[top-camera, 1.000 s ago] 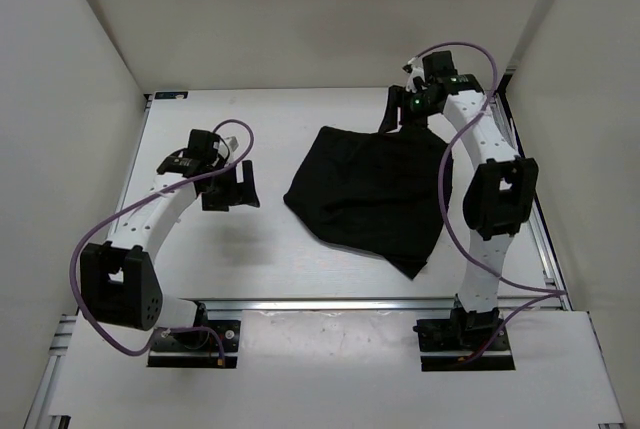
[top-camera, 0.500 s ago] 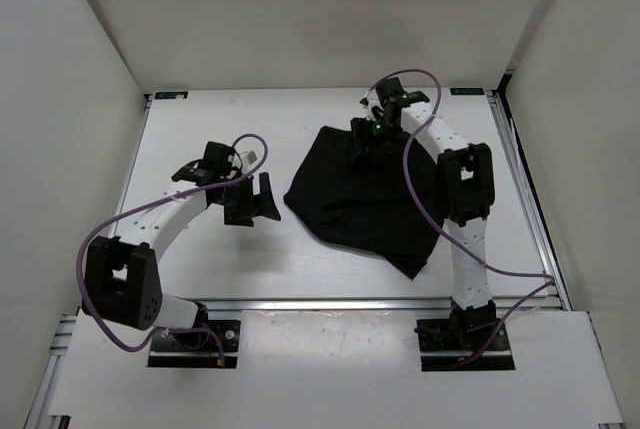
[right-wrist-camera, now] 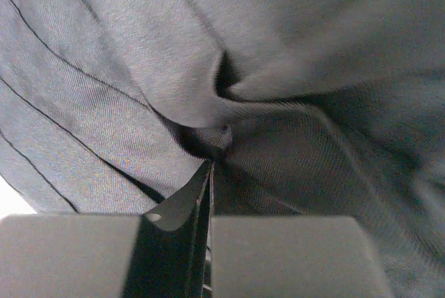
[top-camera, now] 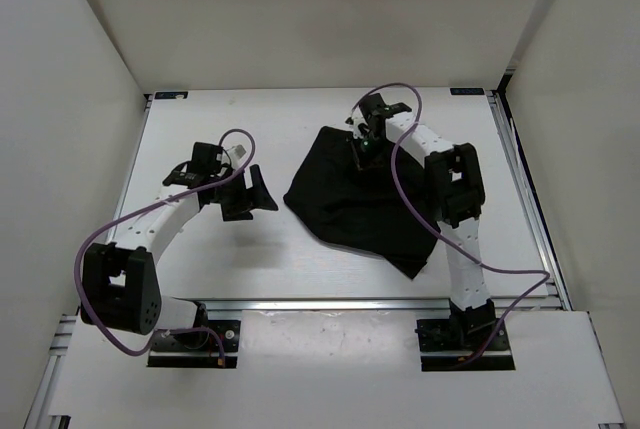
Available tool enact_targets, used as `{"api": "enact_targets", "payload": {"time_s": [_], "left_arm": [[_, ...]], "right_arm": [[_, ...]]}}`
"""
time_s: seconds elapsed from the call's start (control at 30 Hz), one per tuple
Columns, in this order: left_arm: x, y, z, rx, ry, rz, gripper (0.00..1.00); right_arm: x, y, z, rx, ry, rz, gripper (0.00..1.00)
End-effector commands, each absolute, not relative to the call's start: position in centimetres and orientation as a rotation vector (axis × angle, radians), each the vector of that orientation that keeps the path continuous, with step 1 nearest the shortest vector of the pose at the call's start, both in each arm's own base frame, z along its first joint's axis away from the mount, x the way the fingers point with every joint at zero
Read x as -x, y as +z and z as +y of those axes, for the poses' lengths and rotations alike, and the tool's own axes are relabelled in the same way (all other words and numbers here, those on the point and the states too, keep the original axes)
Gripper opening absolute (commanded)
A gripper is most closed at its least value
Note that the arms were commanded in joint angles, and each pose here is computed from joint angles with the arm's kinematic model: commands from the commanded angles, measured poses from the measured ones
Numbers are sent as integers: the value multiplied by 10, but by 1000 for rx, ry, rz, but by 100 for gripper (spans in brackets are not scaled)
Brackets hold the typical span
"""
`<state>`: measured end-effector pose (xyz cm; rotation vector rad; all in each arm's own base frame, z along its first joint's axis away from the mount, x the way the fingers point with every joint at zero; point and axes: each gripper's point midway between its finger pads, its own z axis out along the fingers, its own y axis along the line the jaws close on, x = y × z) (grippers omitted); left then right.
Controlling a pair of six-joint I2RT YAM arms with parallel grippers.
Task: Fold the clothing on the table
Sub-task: Flatten the skirt out
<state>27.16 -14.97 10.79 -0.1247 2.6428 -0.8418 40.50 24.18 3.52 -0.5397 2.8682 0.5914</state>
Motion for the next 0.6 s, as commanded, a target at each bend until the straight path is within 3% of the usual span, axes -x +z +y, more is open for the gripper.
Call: {"api": "enact_targets", "payload": {"time_s": [0.0, 0.13, 0.37, 0.57], "left_arm": [[-276, 119, -153, 105, -886, 2582, 92], [-277, 120, -155, 108, -895, 2576, 90], [-280, 110, -155, 97, -892, 2608, 90], [-283, 97, -157, 66, -846, 2663, 90]], "right_arm": [[-392, 61, 243, 614, 563, 2828, 0], [-365, 89, 257, 717, 624, 2787, 0], [-250, 166, 302, 1090, 908, 2579, 0], [-220, 194, 265, 961, 848, 2610, 0]]}}
